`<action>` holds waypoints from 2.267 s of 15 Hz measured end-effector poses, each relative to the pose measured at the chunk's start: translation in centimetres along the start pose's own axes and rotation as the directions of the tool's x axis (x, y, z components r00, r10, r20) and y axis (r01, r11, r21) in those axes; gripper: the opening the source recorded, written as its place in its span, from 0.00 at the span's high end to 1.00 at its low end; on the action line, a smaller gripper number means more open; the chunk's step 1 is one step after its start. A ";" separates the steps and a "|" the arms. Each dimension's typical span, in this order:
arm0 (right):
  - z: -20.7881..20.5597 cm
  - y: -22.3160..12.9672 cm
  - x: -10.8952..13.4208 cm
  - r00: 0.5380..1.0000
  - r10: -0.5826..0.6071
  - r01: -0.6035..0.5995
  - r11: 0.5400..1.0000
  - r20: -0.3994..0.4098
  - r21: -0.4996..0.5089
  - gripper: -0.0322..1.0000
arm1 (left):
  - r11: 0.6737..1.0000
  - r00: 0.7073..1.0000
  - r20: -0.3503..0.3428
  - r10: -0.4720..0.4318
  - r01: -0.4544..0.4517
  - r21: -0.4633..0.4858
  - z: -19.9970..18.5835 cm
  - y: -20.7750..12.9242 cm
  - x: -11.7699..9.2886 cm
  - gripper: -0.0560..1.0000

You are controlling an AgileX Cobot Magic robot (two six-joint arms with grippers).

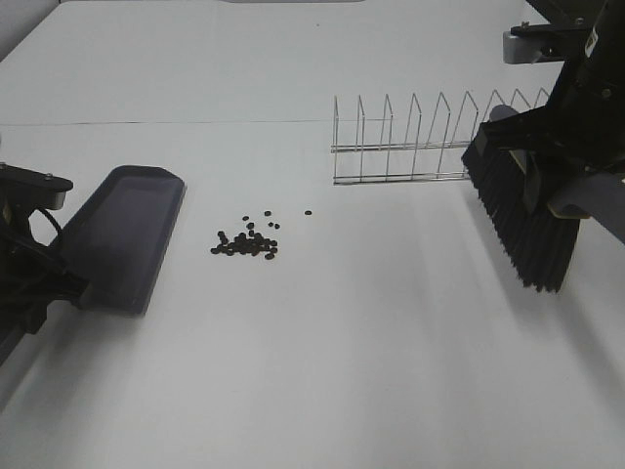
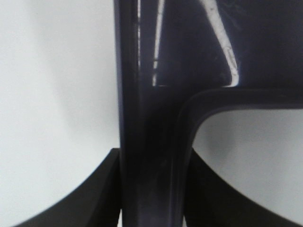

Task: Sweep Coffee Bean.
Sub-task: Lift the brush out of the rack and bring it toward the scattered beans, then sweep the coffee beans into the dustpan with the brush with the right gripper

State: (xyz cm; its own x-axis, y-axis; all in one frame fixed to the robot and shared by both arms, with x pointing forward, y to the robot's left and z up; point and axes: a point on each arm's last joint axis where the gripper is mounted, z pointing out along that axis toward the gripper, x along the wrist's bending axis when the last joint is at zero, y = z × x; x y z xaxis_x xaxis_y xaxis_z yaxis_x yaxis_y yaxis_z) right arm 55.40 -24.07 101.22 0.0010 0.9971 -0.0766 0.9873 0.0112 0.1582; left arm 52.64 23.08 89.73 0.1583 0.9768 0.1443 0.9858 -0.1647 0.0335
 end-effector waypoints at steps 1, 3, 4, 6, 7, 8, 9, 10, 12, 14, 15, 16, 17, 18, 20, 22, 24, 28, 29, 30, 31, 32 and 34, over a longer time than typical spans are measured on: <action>0.0 0.0 -0.2 1.000 0.009 -0.009 1.000 0.018 -0.005 0.62 | 1.000 1.000 -0.011 0.007 -0.007 -0.003 0.0 0.0 0.1 0.63; -0.1 0.0 0.2 0.998 -0.006 0.007 1.000 0.056 -0.019 0.62 | 1.000 1.000 -0.014 0.011 -0.011 -0.017 -0.2 0.4 0.1 0.63; -0.2 -0.1 1.0 0.996 -0.041 0.044 0.998 0.084 -0.033 0.62 | 1.000 1.000 -0.013 0.009 -0.009 -0.027 -0.4 0.7 0.1 0.63; 0.0 0.2 3.3 0.981 -0.103 0.113 0.992 0.163 -0.054 0.62 | 0.999 1.000 -0.015 0.009 -0.010 -0.047 -0.8 1.2 0.2 0.63; 0.4 0.6 4.5 0.975 -0.135 0.145 0.989 0.179 -0.040 0.62 | 0.999 1.000 -0.019 0.013 -0.014 -0.051 -0.9 1.3 0.2 0.63; 0.9 1.0 5.7 0.968 -0.164 0.170 0.985 0.189 -0.016 0.62 | 0.998 0.999 -0.029 0.028 -0.029 -0.052 -0.9 1.3 0.2 0.63; 1.5 1.6 7.0 0.961 -0.192 0.196 0.981 0.199 0.000 0.62 | 0.997 0.998 -0.042 0.047 -0.049 -0.056 -0.9 1.3 0.0 0.63; 2.1 2.2 8.3 0.954 -0.218 0.222 0.975 0.207 0.006 0.62 | 0.996 0.996 -0.053 0.066 -0.069 -0.060 -1.0 1.3 -0.2 0.63; 3.0 3.0 10.1 0.943 -0.253 0.255 0.967 0.218 0.021 0.62 | 0.995 0.996 -0.057 0.065 -0.069 -0.070 -1.1 1.5 -0.4 0.63; 4.4 3.8 12.4 0.928 -0.297 0.296 0.954 0.226 0.040 0.62 | 0.995 0.996 -0.064 0.056 -0.061 -0.078 -1.5 2.5 -0.6 0.63; 5.1 4.1 13.3 0.923 -0.311 0.309 0.950 0.226 0.045 0.62 | 0.996 0.995 -0.078 0.068 -0.072 -0.058 -1.3 3.0 -0.7 0.63; 5.6 4.5 14.2 0.920 -0.322 0.320 0.946 0.225 0.044 0.62 | 0.996 0.993 -0.089 0.082 -0.085 -0.027 -0.9 3.4 -0.9 0.63; 6.7 5.0 15.0 0.913 -0.338 0.334 0.941 0.227 0.058 0.62 | 0.994 0.989 -0.099 0.105 -0.104 0.012 -0.1 4.0 -1.5 0.63; 7.3 5.4 15.3 0.909 -0.347 0.340 0.938 0.230 0.070 0.62 | 0.993 0.988 -0.100 0.118 -0.117 0.019 0.3 4.4 -1.9 0.63; 8.1 5.9 15.7 0.907 -0.352 0.344 0.936 0.233 0.073 0.62 | 0.989 0.984 -0.101 0.147 -0.146 0.022 0.8 4.5 -2.9 0.63; 9.1 6.1 16.2 0.905 -0.366 0.354 0.930 0.216 0.093 0.62 | 0.984 0.979 -0.104 0.177 -0.175 0.032 1.2 4.4 -3.8 0.63; 9.7 6.1 17.0 0.914 -0.375 0.360 0.926 0.158 0.111 0.62 | 0.980 0.975 -0.102 0.196 -0.194 0.035 1.4 4.3 -4.5 0.63; 10.0 6.5 18.1 0.916 -0.392 0.382 0.917 0.085 0.114 0.62 | 0.981 0.977 -0.094 0.191 -0.188 0.038 1.4 4.2 -4.7 0.63; 10.0 6.7 18.3 0.914 -0.400 0.391 0.914 0.073 0.111 0.62 | 0.982 0.977 -0.093 0.190 -0.187 0.040 1.4 4.2 -4.7 0.63; 10.0 6.9 18.5 0.909 -0.411 0.403 0.909 0.065 0.108 0.62 | 0.982 0.977 -0.094 0.190 -0.187 0.040 1.4 4.2 -4.7 0.63; 10.1 7.1 18.7 0.902 -0.427 0.419 0.901 0.059 0.108 0.62 | 0.981 0.977 -0.094 0.190 -0.187 0.041 1.4 4.2 -4.7 0.63; 10.5 7.1 19.1 0.897 -0.441 0.435 0.893 0.029 0.117 0.62 | 0.982 0.978 -0.089 0.188 -0.184 0.046 1.4 4.2 -4.7 0.63; 11.1 6.9 19.6 0.899 -0.437 0.438 0.892 -0.029 0.117 0.62 | 0.980 0.978 -0.082 0.194 -0.190 0.050 1.5 4.1 -4.8 0.63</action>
State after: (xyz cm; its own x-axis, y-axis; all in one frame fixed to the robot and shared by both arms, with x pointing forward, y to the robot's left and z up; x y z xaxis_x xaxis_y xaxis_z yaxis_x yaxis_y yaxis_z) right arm 63.96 -5.25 89.85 -0.4355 0.8936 -0.1090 0.8993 0.4373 -0.0079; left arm 56.03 17.92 87.74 0.3412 0.9118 0.2285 0.9392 -0.3404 -0.0446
